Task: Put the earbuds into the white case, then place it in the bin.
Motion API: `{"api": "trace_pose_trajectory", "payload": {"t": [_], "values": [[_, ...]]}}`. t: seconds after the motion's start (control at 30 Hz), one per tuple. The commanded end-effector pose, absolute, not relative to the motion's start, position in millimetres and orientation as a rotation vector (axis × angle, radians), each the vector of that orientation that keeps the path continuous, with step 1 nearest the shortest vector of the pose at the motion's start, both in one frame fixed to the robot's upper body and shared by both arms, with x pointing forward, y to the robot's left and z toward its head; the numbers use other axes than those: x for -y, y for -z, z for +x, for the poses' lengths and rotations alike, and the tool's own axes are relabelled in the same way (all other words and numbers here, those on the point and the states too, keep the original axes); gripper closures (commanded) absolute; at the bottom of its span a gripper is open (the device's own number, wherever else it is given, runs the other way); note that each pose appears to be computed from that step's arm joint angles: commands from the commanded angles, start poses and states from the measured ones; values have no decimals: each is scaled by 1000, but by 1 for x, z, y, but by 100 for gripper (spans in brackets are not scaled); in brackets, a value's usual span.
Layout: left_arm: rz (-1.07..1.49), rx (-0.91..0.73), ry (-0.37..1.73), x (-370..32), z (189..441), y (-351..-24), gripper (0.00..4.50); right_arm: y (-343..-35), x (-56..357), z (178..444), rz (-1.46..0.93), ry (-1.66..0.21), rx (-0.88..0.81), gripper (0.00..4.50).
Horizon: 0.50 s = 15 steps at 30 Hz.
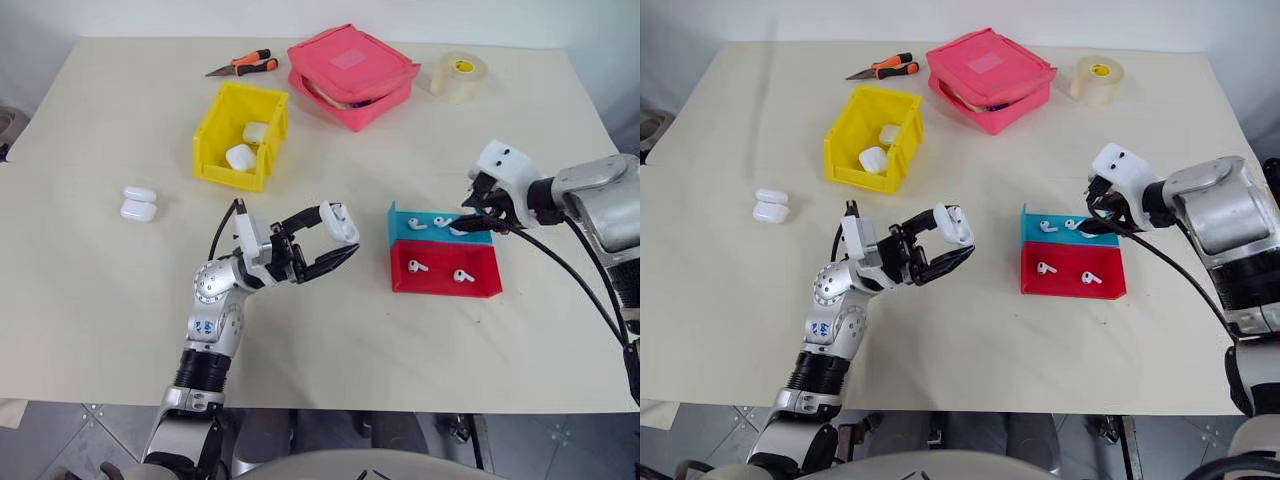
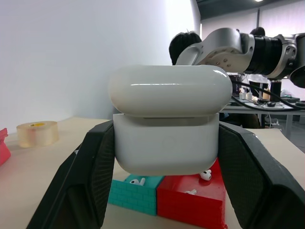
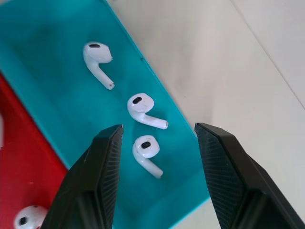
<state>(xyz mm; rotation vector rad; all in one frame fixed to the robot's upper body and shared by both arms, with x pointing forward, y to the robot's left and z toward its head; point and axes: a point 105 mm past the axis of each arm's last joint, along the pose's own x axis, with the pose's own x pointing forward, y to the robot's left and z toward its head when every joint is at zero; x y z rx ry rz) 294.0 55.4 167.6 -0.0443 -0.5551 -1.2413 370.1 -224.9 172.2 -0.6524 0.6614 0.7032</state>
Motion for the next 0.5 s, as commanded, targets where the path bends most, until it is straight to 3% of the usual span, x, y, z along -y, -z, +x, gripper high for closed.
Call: {"api": "trace_pose_trajectory", "payload": {"t": [0.03, 0.5], "values": [[-29, 595, 1249, -52, 293, -175, 171, -181, 228, 375, -695, -696, -660, 200], [-36, 600, 1234, -52, 292, -175, 171, -175, 224, 375, -689, -727, -771, 200]]}}
